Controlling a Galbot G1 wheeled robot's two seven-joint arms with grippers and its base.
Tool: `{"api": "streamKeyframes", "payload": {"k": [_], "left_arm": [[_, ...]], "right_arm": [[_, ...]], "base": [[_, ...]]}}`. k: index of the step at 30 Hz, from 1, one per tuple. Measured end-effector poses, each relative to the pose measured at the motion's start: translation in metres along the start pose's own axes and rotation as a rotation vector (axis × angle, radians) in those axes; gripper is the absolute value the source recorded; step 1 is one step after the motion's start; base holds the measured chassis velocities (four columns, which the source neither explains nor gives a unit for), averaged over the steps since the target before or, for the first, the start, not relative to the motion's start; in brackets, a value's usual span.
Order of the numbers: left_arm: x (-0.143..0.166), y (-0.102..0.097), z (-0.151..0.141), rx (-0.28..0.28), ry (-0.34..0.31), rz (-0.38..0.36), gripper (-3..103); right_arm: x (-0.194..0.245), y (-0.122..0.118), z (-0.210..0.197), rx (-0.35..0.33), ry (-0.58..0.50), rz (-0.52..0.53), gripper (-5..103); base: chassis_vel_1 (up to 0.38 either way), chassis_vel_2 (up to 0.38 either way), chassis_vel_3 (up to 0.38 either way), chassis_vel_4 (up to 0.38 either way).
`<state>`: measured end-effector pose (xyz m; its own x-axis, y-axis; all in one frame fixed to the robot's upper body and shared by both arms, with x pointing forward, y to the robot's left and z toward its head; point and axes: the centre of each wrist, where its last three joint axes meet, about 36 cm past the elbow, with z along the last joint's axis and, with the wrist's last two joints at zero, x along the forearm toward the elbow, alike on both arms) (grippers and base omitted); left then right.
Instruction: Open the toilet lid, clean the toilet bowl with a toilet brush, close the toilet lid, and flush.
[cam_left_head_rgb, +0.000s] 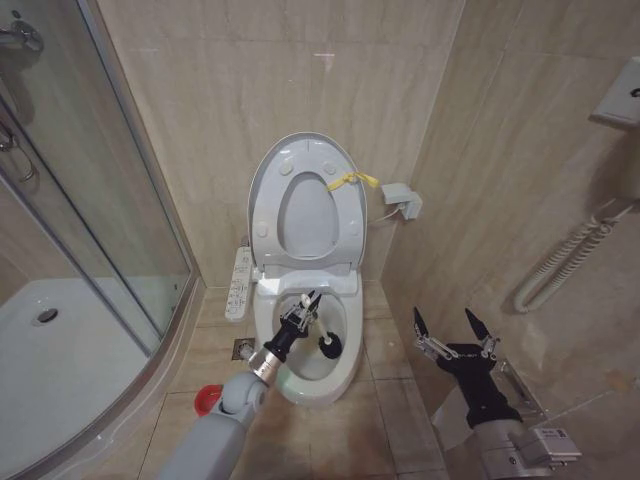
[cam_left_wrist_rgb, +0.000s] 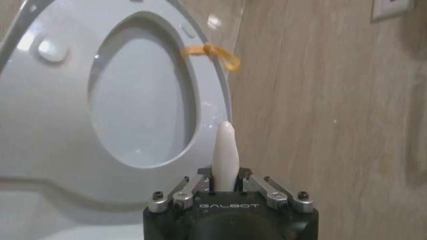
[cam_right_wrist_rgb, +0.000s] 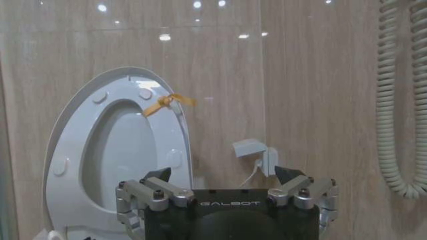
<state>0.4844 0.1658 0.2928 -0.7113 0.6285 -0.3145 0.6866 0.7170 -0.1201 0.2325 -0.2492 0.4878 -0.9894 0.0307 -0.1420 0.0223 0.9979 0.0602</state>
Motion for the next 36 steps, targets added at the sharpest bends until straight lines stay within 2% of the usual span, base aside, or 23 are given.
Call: {"api": "streamKeyframes", "payload": {"k": [2,4,7,9,10,14,20,23,25,26,27,29,32,36], "left_arm": [[0.004,0.005,0.003,-0.016,0.025,-0.002,22],[0.01,0.016,0.012,-0.049,0.082,-0.004,22],[0.014,0.02,0.022,-0.083,0.156,0.006,22],[0.013,0.021,0.023,-0.09,0.167,0.007,22],[0.013,0.022,0.023,-0.112,0.185,0.012,22],[0.008,0.018,0.016,-0.127,0.185,0.024,22],[-0.002,-0.007,-0.01,-0.034,0.101,-0.006,22],[-0.002,-0.009,-0.016,-0.03,0.092,-0.007,22],[0.005,-0.003,-0.014,-0.049,0.113,-0.012,22],[0.011,0.003,-0.008,-0.068,0.144,-0.016,22],[0.011,0.003,-0.008,-0.068,0.144,-0.016,22],[0.025,0.014,0.01,-0.109,0.215,-0.031,22],[0.029,0.016,0.018,-0.139,0.246,-0.054,22],[0.024,0.013,0.005,-0.151,0.239,-0.065,22]], "right_arm": [[0.0,0.0,0.0,0.0,0.0,0.0,100],[0.0,0.0,0.0,0.0,0.0,0.0,100],[0.0,0.0,0.0,0.0,0.0,0.0,100],[0.0,0.0,0.0,0.0,0.0,0.0,100],[0.0,0.0,0.0,0.0,0.0,0.0,100],[0.0,0.0,0.0,0.0,0.0,0.0,100],[0.0,0.0,0.0,0.0,0.0,0.0,100],[0.0,0.0,0.0,0.0,0.0,0.0,100],[0.0,0.0,0.0,0.0,0.0,0.0,100],[0.0,0.0,0.0,0.0,0.0,0.0,100],[0.0,0.0,0.0,0.0,0.0,0.0,100],[0.0,0.0,0.0,0.0,0.0,0.0,100],[0.0,0.0,0.0,0.0,0.0,0.0,100],[0.0,0.0,0.0,0.0,0.0,0.0,100]], "base": [[0.0,0.0,0.0,0.0],[0.0,0.0,0.0,0.0],[0.0,0.0,0.0,0.0],[0.0,0.0,0.0,0.0],[0.0,0.0,0.0,0.0],[0.0,0.0,0.0,0.0],[0.0,0.0,0.0,0.0],[0.0,0.0,0.0,0.0],[0.0,0.0,0.0,0.0],[0.0,0.0,0.0,0.0],[0.0,0.0,0.0,0.0],[0.0,0.0,0.0,0.0],[0.0,0.0,0.0,0.0],[0.0,0.0,0.0,0.0]]}}
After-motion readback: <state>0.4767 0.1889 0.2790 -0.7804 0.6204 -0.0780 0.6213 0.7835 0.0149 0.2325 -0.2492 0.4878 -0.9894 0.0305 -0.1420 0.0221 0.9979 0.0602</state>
